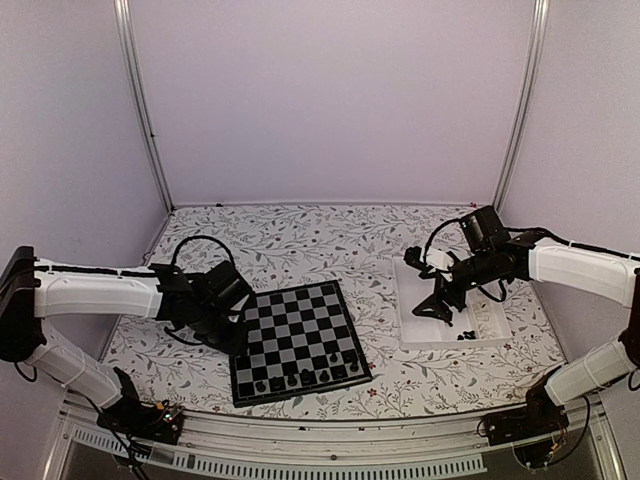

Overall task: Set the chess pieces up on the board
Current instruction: Pick up the chess piece from the chessboard, then place the chess piece on the chessboard.

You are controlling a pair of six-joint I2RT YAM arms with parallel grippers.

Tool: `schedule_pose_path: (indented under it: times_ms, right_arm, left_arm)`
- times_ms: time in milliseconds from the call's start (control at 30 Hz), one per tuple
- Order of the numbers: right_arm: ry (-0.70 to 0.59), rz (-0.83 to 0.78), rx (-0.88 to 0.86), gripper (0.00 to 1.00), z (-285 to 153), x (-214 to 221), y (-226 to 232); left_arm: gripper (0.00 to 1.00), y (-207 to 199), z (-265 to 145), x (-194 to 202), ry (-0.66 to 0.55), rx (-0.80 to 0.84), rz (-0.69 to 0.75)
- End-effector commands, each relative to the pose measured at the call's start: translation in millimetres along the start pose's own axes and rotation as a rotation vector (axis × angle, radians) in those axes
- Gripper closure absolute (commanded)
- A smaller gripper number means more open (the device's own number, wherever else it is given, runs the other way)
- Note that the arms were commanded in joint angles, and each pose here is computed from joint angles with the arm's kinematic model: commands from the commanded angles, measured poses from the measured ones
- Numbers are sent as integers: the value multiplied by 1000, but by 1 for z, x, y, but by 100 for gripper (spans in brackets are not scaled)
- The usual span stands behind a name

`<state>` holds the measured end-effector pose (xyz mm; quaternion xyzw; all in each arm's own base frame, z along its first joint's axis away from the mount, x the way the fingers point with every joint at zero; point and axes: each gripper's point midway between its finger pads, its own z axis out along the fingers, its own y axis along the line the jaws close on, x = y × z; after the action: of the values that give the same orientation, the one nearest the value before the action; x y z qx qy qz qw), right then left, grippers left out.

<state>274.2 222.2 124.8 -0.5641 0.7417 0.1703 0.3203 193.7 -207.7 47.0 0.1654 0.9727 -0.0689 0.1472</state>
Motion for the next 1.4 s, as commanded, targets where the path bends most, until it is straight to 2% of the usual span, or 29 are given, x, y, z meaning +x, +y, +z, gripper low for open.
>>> schedule_pose_path:
  times_ms: [0,400,567,667,833,1067,1367]
  right_arm:
    - [3,2,-1,1,4,4,-1]
    - [9,1,0,1,5,5,-1]
    - [10,0,-1,1,6,5,-1]
    - [13,-1,2,1,7,6,-3]
    - [12,-2,5,1,7,4,-5]
    - [15,2,1,1,8,6,-4]
    - [15,4,2,1,8,6,-4]
  left_arm:
    - [72,-3,-1,-6,11,23,-4]
    - [92,-6,-21,1,22,52,-23]
    - [93,-19,-41,20,35,88,38]
    - [93,-39,-44,45,93,148,108]
    - [93,-48,-42,70,147,140,149]
    - [94,-58,-38,78,165,168,161]
    - [93,-54,-26,81,180,123,184]
